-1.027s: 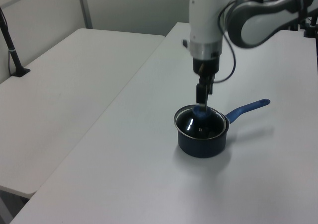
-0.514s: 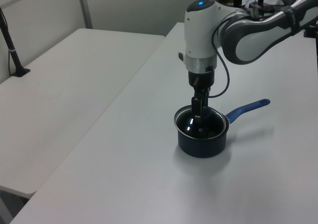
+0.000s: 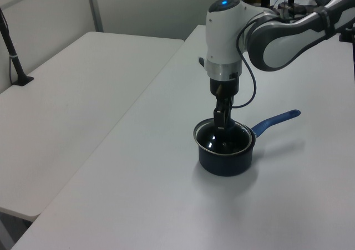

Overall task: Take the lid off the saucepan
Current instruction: 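Lower onto the blue knob, close the gripper, and lift the lid, then carry the glass lid beside the saucepan and lower it onto the table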

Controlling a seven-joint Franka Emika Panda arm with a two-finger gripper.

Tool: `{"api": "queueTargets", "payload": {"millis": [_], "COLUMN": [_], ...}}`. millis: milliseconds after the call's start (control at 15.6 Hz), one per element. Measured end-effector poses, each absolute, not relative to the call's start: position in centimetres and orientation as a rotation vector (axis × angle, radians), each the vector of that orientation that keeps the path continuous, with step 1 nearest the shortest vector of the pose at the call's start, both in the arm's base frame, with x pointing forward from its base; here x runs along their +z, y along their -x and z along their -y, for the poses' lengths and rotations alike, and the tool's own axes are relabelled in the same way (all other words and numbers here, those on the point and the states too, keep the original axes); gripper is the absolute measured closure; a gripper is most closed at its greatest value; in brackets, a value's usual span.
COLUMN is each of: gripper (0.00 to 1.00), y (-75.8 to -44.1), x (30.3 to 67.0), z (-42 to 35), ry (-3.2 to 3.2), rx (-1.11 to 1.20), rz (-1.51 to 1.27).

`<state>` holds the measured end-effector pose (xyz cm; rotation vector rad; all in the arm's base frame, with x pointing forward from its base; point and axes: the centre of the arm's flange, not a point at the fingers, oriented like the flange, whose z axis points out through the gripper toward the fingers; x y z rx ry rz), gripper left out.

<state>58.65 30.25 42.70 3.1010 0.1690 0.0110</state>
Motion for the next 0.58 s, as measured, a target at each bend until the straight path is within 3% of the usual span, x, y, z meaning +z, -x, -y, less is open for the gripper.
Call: {"api": "queueTargets", "payload": {"millis": [578], "gripper": [0.40], "y": [-60.3], "x": [47.0], "z": [-23.3], "ry": [-3.092], "rx": [0.022], "rz": [-0.114]}}
